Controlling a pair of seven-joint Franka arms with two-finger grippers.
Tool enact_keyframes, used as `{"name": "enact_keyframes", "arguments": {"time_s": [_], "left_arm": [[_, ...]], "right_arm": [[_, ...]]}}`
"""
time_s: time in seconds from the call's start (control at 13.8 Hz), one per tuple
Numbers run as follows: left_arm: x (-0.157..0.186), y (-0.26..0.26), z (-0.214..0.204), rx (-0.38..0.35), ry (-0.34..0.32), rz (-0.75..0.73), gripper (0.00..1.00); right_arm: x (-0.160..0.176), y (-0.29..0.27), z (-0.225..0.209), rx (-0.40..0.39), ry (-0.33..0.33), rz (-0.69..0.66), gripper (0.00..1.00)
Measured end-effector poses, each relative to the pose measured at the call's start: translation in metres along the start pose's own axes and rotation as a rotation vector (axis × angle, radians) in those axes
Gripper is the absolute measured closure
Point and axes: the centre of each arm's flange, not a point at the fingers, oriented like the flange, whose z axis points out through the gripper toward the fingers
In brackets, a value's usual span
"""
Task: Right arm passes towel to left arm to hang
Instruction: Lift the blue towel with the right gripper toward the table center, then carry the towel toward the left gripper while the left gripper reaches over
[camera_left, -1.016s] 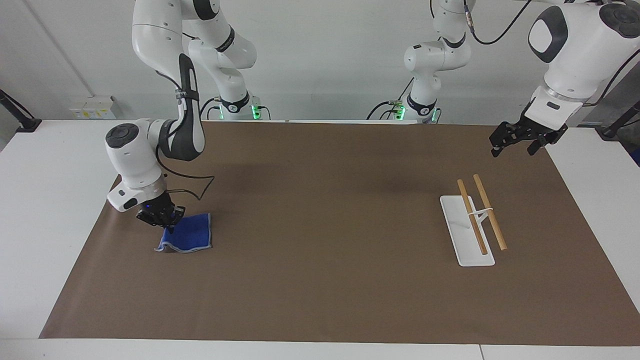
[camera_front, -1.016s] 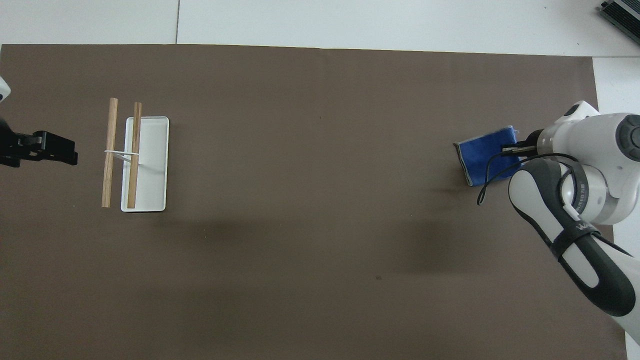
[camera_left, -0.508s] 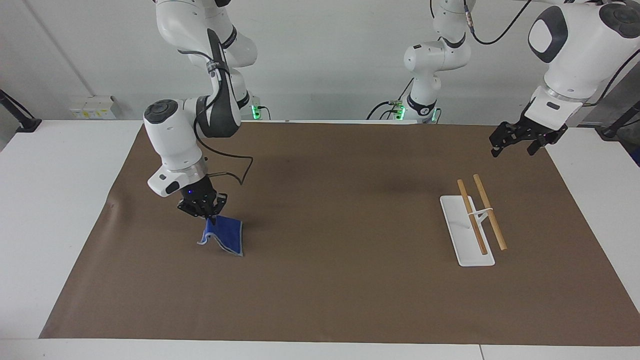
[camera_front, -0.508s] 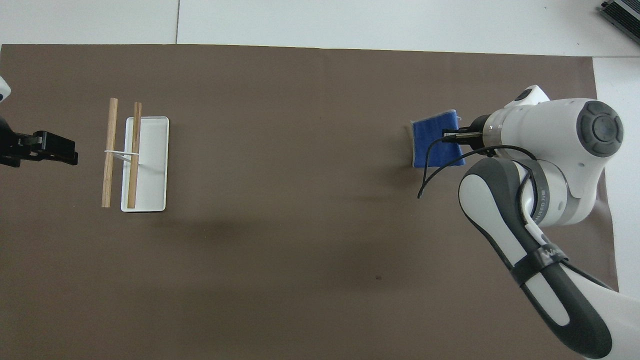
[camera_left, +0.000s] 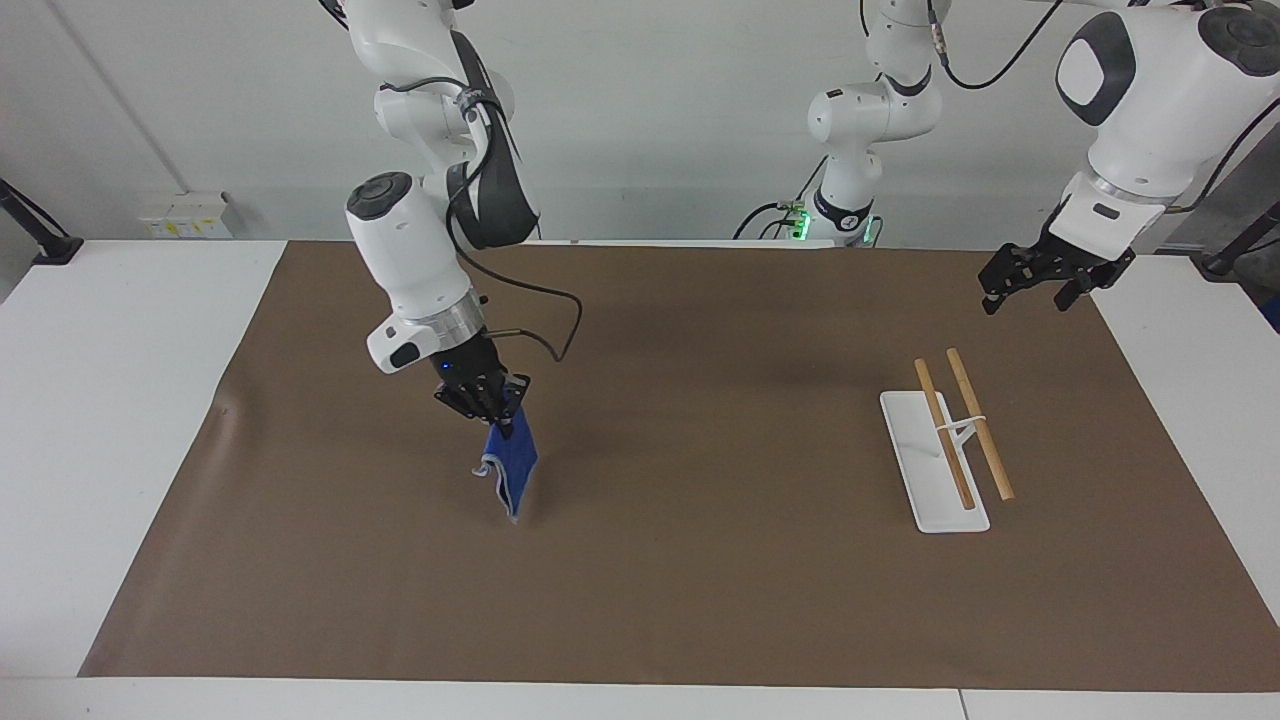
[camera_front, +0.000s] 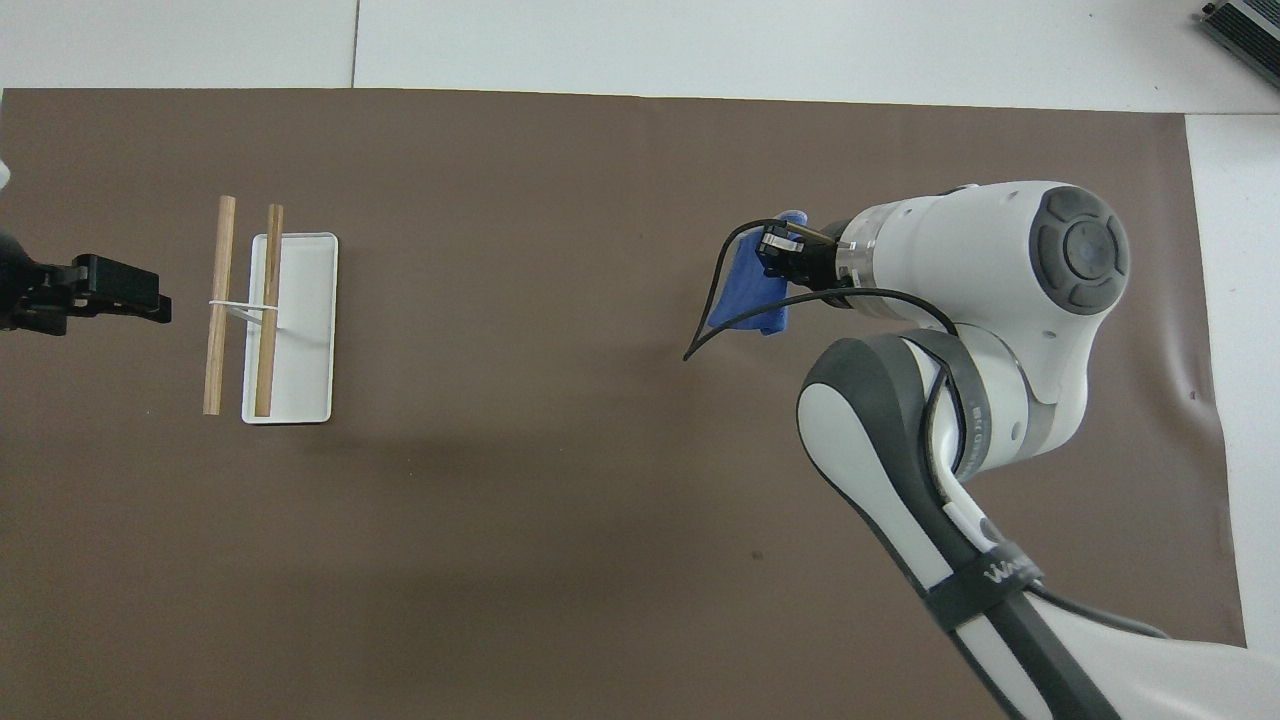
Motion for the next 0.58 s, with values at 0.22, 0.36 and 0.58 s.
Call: {"name": "enact_keyframes", "arguments": {"time_s": [0.22, 0.36, 0.58], "left_arm": [[-0.005, -0.009, 0.012, -0.097, 0.014, -0.126, 0.0], [-0.007, -0.004, 0.021, -0.166, 0.045, -0.262, 0.0], [-0.009, 0.004, 0.031, -0.237, 0.059, -0.464, 0.0]], "right_arm": [[-0.015, -0.034, -0.007, 0.048, -0.011, 0.127, 0.96], [-0.021, -0.052, -0.01, 0.087, -0.032, 0.219, 0.96], [-0.039, -0.078, -0.01, 0.113, -0.056, 0.303, 0.96]]}}
